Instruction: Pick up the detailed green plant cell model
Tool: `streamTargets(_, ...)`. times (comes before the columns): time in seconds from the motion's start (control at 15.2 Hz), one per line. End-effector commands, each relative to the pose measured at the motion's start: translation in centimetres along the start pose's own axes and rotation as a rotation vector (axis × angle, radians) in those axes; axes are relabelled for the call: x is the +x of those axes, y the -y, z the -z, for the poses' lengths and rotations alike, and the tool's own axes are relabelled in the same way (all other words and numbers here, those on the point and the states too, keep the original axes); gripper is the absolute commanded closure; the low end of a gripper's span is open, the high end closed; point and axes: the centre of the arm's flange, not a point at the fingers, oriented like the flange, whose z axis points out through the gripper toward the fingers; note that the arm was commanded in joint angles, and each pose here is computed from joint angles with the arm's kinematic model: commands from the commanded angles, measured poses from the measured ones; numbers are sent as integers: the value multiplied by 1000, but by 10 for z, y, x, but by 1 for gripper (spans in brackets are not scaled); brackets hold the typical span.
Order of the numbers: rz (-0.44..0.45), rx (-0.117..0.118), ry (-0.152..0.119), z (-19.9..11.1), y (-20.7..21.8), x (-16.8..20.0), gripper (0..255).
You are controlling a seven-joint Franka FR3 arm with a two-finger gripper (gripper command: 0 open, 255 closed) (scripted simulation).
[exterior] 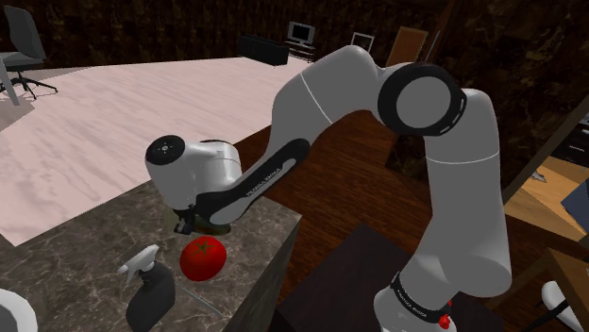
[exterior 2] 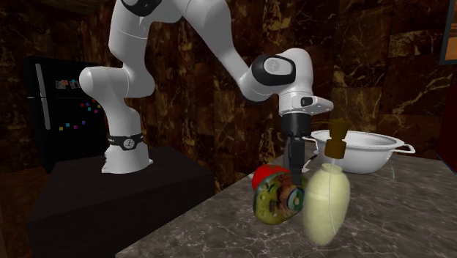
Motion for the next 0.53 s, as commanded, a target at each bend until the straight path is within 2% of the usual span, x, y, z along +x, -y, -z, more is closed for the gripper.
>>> streamTargets(0.0, 0, 0, 0, 11, -4, -1, 255)
streamTargets(0.33, 0, 0, 0, 36, -13, 0, 255)
streamTargets(0.46, 0, 0, 0, 37, -14, 0, 255)
